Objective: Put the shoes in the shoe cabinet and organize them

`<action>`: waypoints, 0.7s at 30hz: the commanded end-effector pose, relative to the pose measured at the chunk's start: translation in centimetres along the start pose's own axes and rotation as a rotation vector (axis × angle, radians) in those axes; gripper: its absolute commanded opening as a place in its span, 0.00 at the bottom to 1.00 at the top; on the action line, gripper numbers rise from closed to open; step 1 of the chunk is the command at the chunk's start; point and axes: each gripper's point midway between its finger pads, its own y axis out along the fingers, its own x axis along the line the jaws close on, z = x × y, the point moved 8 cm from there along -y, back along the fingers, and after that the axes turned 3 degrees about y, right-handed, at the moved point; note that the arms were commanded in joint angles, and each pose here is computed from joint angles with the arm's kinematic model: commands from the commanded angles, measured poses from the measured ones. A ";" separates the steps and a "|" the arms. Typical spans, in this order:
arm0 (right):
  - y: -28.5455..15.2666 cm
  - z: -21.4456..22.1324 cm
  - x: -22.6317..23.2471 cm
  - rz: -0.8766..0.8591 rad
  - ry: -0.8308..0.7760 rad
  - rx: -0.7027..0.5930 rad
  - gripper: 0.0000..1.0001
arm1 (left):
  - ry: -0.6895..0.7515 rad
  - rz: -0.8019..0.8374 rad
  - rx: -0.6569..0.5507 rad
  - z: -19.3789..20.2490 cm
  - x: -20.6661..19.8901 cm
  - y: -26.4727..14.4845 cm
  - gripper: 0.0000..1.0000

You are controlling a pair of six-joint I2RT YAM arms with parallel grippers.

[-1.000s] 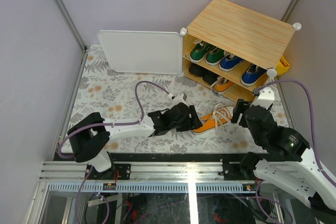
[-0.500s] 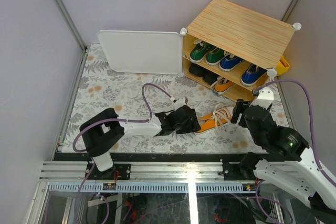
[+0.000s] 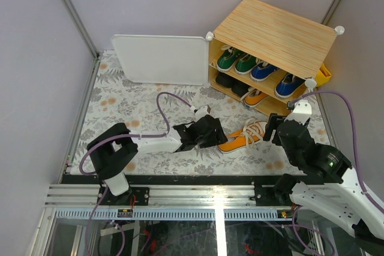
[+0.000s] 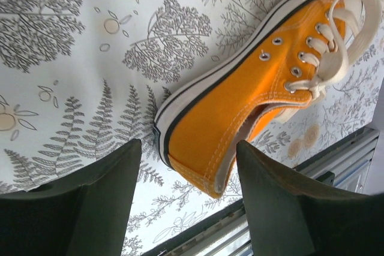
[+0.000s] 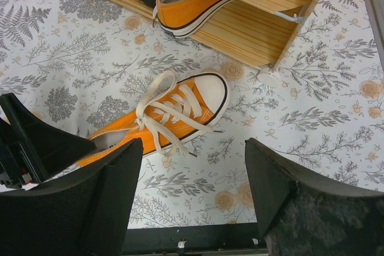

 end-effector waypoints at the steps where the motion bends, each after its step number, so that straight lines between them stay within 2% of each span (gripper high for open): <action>1: 0.3 -0.2 0.5 -0.008 0.023 -0.009 0.75 | -0.026 0.030 -0.052 -1.4 -0.9 0.0 0.63; 6: 0.4 -0.2 0.6 -0.010 0.022 -0.007 0.76 | -0.026 0.033 -0.018 -1.1 -0.8 0.8 0.60; 17: 0.4 0.1 0.4 -0.010 0.030 -0.007 0.75 | -0.042 0.068 0.064 0.8 -0.9 1.1 0.46; 21: 0.4 0.2 0.4 -0.009 0.031 -0.008 0.76 | -0.036 0.084 0.079 1.6 -1.2 0.6 0.47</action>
